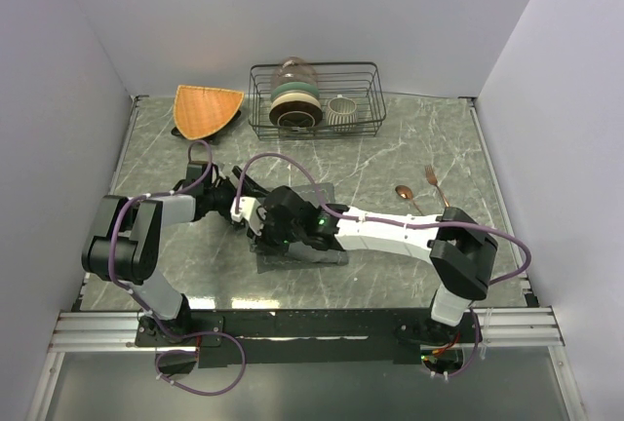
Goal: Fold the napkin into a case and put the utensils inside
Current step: Smooth out the lower triangle-folded napkin at the center of the board.
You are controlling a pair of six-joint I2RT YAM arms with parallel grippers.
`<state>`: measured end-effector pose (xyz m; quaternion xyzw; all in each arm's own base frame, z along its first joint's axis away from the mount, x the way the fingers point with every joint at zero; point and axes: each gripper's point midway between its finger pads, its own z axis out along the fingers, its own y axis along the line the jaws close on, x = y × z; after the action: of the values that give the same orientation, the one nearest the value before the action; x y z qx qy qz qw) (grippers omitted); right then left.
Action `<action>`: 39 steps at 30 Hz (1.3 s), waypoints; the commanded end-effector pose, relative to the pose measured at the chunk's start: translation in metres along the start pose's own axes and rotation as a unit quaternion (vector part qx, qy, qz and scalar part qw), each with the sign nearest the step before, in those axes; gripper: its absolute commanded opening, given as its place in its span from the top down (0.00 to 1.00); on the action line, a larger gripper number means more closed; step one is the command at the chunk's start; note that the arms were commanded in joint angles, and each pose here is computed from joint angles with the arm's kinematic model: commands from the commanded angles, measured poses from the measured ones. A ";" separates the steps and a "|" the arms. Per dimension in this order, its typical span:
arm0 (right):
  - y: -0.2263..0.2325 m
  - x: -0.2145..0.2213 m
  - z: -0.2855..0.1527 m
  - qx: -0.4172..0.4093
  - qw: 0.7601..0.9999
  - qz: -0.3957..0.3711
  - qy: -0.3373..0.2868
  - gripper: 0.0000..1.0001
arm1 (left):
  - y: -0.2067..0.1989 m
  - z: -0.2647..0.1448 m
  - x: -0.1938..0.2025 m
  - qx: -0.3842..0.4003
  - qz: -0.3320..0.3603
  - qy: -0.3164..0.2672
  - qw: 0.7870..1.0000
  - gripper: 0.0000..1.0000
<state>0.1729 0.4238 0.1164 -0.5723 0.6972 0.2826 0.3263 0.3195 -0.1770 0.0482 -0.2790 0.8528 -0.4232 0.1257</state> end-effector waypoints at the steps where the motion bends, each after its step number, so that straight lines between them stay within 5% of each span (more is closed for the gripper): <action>1: 0.010 -0.012 0.003 -0.016 1.000 0.007 -0.019 1.00 | 0.042 0.007 -0.009 -0.081 -0.007 -0.032 0.996 0.01; 12: 0.006 0.020 0.032 -0.018 1.000 0.014 0.020 1.00 | 0.015 -0.016 -0.014 -0.065 0.032 -0.029 0.997 0.01; 23: 0.010 0.016 0.050 -0.039 0.999 0.022 0.022 1.00 | 0.053 -0.066 -0.045 -0.121 -0.009 -0.049 0.991 0.01; 26: 0.017 0.004 0.048 -0.066 0.997 0.023 0.020 0.85 | 0.048 -0.087 -0.066 -0.106 0.002 -0.080 0.991 0.01; 29: 0.017 -0.014 0.032 -0.073 0.997 0.029 0.001 0.52 | 0.044 -0.099 -0.071 -0.087 0.008 -0.080 0.993 0.01; 30: 0.010 -0.024 0.021 -0.070 0.997 0.037 -0.012 0.33 | 0.046 -0.101 -0.069 -0.093 0.004 -0.072 0.993 0.01; 31: 0.006 -0.025 0.014 -0.070 0.996 0.048 -0.009 0.29 | 0.043 -0.105 -0.073 -0.090 0.016 -0.069 0.993 0.01; 35: -0.026 -0.029 -0.028 -0.066 0.990 0.122 -0.004 0.25 | 0.034 -0.117 -0.079 -0.068 0.059 -0.054 0.995 0.01; 38: -0.057 0.001 -0.064 -0.034 0.978 0.203 0.022 0.28 | -0.013 -0.134 -0.082 0.008 0.214 -0.054 0.975 0.01; 39: -0.062 0.007 -0.076 -0.024 0.976 0.217 0.023 0.29 | -0.024 -0.136 -0.078 0.025 0.314 -0.048 0.948 0.01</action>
<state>0.2083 0.4042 0.1220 -0.4990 0.7584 0.3436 0.2403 0.3226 -0.0367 0.0870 -0.2546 0.8885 -0.3341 0.1844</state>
